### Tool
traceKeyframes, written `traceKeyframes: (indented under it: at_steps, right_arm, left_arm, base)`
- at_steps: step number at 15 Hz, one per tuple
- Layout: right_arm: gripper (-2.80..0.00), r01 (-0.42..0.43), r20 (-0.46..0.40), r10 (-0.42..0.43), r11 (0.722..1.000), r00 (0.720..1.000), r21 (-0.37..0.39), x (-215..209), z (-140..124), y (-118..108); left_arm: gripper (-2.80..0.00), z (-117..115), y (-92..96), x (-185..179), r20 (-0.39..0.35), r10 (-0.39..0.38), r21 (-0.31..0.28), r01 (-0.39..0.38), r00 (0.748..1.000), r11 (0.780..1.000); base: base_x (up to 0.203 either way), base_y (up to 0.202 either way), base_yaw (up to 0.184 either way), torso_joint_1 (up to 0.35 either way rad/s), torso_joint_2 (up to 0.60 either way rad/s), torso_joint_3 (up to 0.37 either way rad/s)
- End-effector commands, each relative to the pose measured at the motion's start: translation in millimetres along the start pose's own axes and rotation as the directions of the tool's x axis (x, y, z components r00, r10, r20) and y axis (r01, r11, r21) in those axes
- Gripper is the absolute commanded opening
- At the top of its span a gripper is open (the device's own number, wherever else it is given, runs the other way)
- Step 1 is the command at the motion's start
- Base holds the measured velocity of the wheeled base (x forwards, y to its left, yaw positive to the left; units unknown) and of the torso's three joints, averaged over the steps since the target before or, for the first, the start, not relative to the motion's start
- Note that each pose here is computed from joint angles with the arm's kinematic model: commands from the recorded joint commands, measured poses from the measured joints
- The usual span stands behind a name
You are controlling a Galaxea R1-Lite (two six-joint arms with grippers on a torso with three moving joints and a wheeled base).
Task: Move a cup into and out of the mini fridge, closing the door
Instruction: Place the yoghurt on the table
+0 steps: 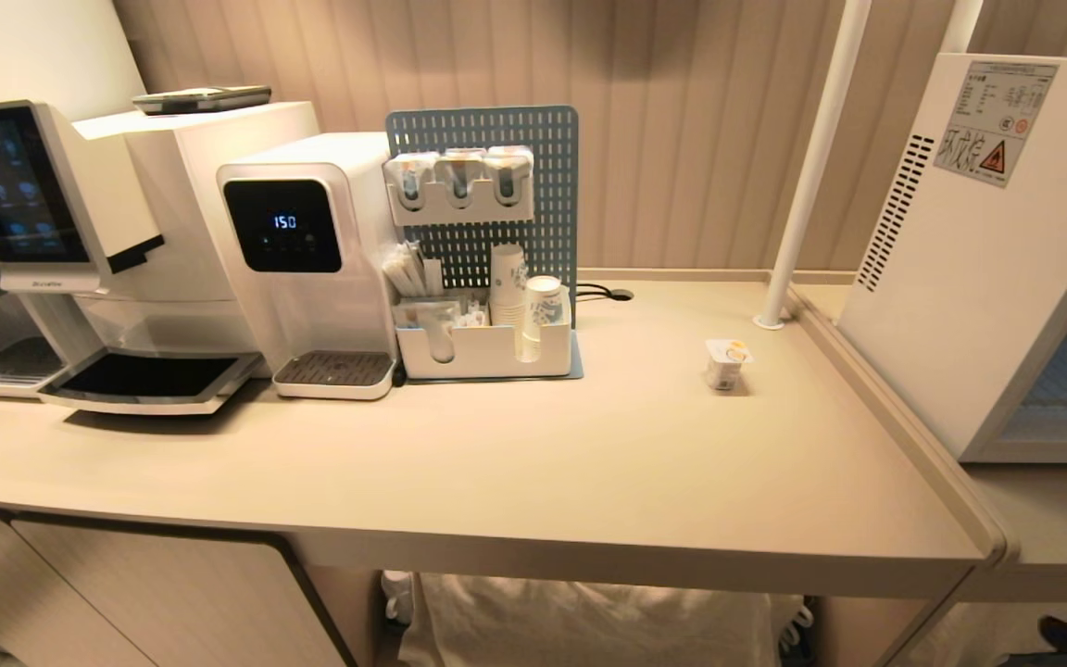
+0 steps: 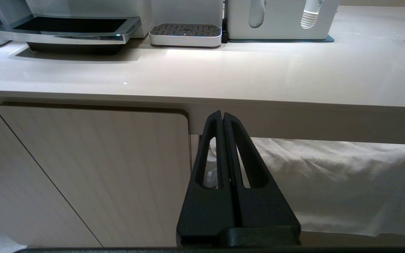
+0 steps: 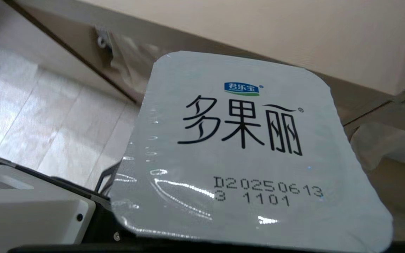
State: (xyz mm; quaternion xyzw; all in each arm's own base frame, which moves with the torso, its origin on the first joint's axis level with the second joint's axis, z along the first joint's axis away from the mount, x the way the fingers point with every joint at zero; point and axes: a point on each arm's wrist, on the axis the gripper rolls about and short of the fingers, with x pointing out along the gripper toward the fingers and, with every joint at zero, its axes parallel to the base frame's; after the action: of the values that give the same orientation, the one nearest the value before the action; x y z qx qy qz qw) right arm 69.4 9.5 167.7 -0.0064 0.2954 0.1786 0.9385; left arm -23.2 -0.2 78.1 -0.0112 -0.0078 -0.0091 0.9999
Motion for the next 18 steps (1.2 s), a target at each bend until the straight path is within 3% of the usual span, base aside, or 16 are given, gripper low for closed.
traceKeyframes:
  at_steps: [1, 3, 5, 9, 11, 13, 15, 18]
  right_arm:
    - [-2.8, -0.042, -0.233, 0.054, 0.997, 0.971, 0.057, 70, 12, -22]
    - [-2.8, -0.05, -0.217, 0.058, 0.998, 0.974, 0.044, 117, 14, -38]
    - [-2.8, -0.022, -0.141, 0.024, 1.0, 0.99, 0.013, 165, 10, -55]
    - [-2.8, 0.114, 0.051, -0.112, 0.993, 0.992, -0.04, 248, -14, -79]
    - [-2.8, 0.238, 0.112, -0.231, 0.97, 0.966, -0.044, 276, -22, -81]
    - [-2.8, 0.32, 0.244, -0.304, 0.947, 0.921, -0.03, 296, 0, -78]
    - [-2.8, 0.39, 0.303, -0.368, 0.921, 0.879, -0.013, 312, 12, -73]
    - [-2.8, 0.39, 0.323, -0.361, 0.92, 0.875, -0.031, 333, 14, -63]
  left_arm:
    - [-2.8, 0, 0.0, 0, 0.001, 0.0, 0.0, 0.0, 1.0, 1.0]
    - [-2.8, 0, 0.0, 0, 0.003, 0.0, 0.0, 0.0, 1.0, 1.0]
    - [-2.8, 0, 0.0, 0, 0.003, 0.0, 0.0, 0.0, 1.0, 1.0]
    - [-2.8, 0, 0.0, 0, 0.003, 0.0, -0.002, 0.0, 1.0, 1.0]
    - [-2.8, 0, 0.0, 0, 0.003, 0.0, -0.002, 0.0, 1.0, 1.0]
    - [-2.8, 0, 0.0, 0, 0.002, -0.001, -0.002, 0.001, 1.0, 1.0]
    - [-2.8, 0, 0.0, 0, 0.003, 0.001, -0.002, -0.001, 1.0, 1.0]
    - [-2.8, 0, 0.0, 0, 0.003, 0.0, -0.002, 0.0, 1.0, 1.0]
  base:
    - [0.0, 0.0, 0.0, 0.0, 0.0, 0.0]
    - [0.0, 0.0, 0.0, 0.0, 0.0, 0.0]
    - [0.0, 0.0, 0.0, 0.0, 0.0, 0.0]
    - [0.0, 0.0, 0.0, 0.0, 0.0, 0.0]
    - [0.0, 0.0, 0.0, 0.0, 0.0, 0.0]
    - [0.0, 0.0, 0.0, 0.0, 0.0, 0.0]
    - [0.0, 0.0, 0.0, 0.0, 0.0, 0.0]
    - [0.0, 0.0, 0.0, 0.0, 0.0, 0.0]
